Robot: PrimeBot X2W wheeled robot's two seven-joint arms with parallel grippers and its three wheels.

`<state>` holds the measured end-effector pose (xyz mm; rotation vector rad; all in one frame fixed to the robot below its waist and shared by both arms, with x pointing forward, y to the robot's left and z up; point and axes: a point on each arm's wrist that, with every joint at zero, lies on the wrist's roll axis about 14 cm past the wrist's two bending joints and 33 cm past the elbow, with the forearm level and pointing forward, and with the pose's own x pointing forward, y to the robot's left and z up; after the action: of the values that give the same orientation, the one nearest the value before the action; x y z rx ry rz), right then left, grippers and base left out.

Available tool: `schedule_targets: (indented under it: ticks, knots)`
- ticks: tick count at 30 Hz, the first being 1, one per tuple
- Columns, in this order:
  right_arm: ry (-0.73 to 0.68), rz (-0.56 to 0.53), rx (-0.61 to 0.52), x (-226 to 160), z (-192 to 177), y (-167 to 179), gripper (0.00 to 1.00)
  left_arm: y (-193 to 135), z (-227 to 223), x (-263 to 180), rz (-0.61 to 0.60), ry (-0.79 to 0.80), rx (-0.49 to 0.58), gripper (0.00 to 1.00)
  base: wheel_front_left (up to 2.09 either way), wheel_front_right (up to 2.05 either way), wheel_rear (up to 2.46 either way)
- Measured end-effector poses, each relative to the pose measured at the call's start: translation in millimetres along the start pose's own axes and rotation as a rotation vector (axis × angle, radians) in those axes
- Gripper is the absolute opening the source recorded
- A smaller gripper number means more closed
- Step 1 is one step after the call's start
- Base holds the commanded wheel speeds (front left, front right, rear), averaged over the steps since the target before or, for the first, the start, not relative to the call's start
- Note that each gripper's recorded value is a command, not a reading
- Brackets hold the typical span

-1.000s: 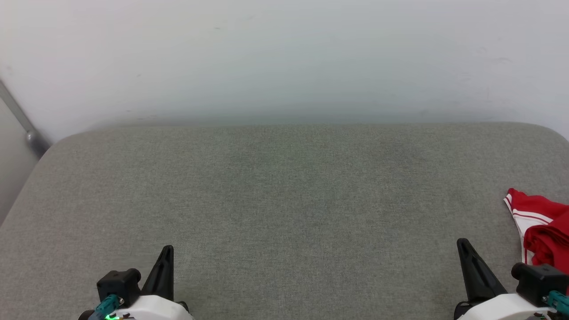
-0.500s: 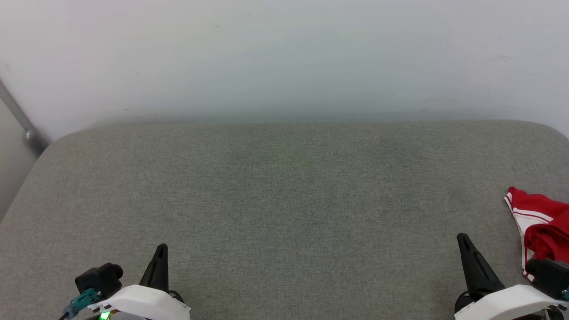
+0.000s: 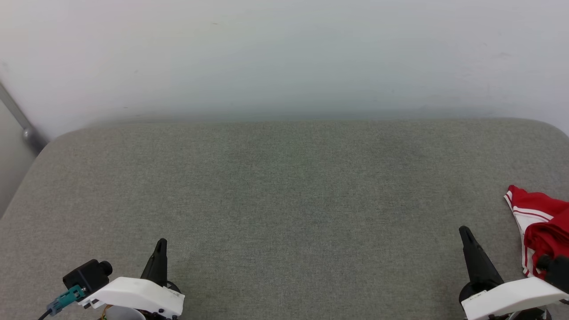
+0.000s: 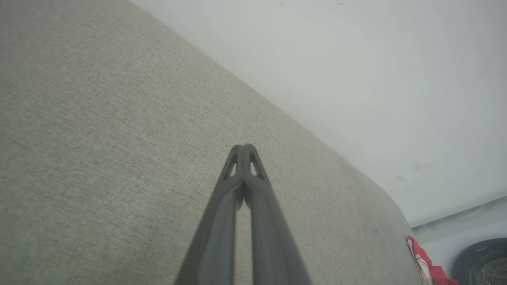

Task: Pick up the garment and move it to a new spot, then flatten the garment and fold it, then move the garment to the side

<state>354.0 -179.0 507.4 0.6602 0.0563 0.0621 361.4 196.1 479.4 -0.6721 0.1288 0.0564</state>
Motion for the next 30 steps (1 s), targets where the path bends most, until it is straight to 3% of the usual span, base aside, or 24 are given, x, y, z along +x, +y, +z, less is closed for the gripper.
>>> schedule_targets:
  ticks: [30]
  knots:
    - [-0.024, -0.013, 0.379, 12, 3, -8, 0.00, -6, 7, 11, -0.022, 0.002, -0.380, 0.00, 0.00, 0.00, 0.00]
